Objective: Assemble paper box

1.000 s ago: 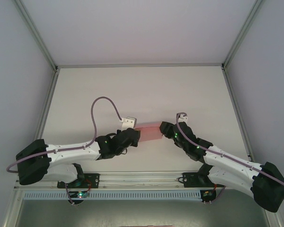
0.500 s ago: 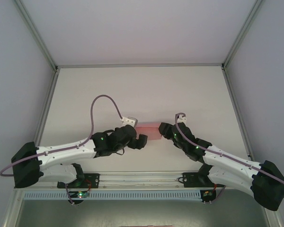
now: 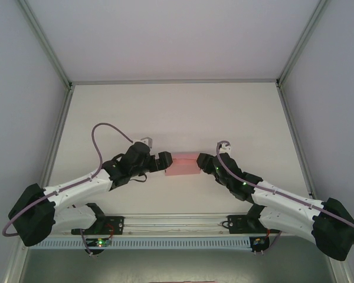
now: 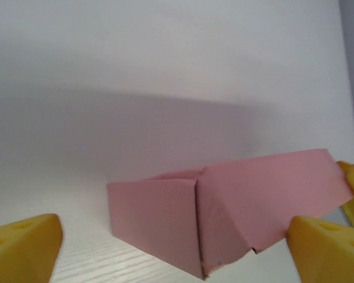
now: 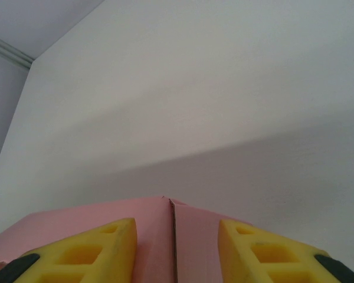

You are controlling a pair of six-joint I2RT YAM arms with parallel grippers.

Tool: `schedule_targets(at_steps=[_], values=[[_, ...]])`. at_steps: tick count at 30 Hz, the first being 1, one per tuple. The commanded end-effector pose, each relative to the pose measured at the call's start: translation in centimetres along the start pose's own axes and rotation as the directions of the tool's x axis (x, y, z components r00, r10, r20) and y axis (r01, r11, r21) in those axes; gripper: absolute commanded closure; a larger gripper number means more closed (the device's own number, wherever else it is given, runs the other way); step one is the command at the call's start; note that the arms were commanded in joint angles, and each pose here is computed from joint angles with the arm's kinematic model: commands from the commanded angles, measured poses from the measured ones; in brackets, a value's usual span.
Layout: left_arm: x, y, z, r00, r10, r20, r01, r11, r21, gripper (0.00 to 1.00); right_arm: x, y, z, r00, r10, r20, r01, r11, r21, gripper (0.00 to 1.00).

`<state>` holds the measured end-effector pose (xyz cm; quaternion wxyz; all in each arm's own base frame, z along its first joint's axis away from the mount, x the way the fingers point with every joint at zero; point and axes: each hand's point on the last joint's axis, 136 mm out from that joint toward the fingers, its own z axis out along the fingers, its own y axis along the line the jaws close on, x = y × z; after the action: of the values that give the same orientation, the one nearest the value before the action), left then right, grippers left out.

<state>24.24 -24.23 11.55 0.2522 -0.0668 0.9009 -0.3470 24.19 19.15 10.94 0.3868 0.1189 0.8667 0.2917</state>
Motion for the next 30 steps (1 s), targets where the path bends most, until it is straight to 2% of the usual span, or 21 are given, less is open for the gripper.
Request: schedule_targets(at_steps=[1, 6, 8, 14, 21, 24, 28, 30], values=[[0.1, -0.9, 0.6, 0.998, -0.059, -0.014, 0.06, 0.994, 0.089, 0.13, 6.3, -7.5, -0.5, 0.97, -0.075, -0.23, 0.129, 0.965, 0.23, 0.6], [1.1, 1.4, 1.5, 0.994, -0.105, -0.009, 0.106, 0.993, 0.053, 0.14, 6.2, -7.1, -0.4, 0.973, -0.069, -0.221, 0.117, 0.97, 0.213, 0.6], [1.3, 1.8, 1.8, 0.992, -0.126, -0.014, 0.126, 0.99, 0.059, 0.14, 6.9, -8.3, -0.6, 0.969, -0.072, -0.236, 0.129, 0.963, 0.235, 0.61], [0.4, -1.0, 0.3, 0.996, -0.091, -0.005, 0.09, 0.983, 0.163, 0.1, 6.9, -8.3, -0.6, 0.968, -0.081, -0.237, 0.138, 0.962, 0.235, 0.61], [-1.4, -1.4, -1.0, 0.996, -0.069, 0.065, 0.061, 0.99, 0.125, 0.04, 7.5, -9.5, -0.6, 0.962, -0.093, -0.257, 0.164, 0.949, 0.27, 0.65], [-1.3, -0.2, 0.2, 0.994, -0.093, 0.051, 0.09, 0.994, 0.067, 0.06, 7.7, -9.9, -0.5, 0.958, -0.105, -0.267, 0.182, 0.943, 0.28, 0.65], [-0.6, 0.0, 2.1, 0.992, -0.129, -0.004, 0.129, 0.988, 0.09, 0.11, 8.0, -10.0, -0.4, 0.954, -0.108, -0.281, 0.19, 0.941, 0.281, 0.65], [0.0, 0.9, 2.6, 0.99, -0.141, -0.017, 0.141, 0.988, 0.065, 0.2, 8.0, -9.9, -0.4, 0.954, -0.105, -0.282, 0.185, 0.943, 0.277, 0.65]])
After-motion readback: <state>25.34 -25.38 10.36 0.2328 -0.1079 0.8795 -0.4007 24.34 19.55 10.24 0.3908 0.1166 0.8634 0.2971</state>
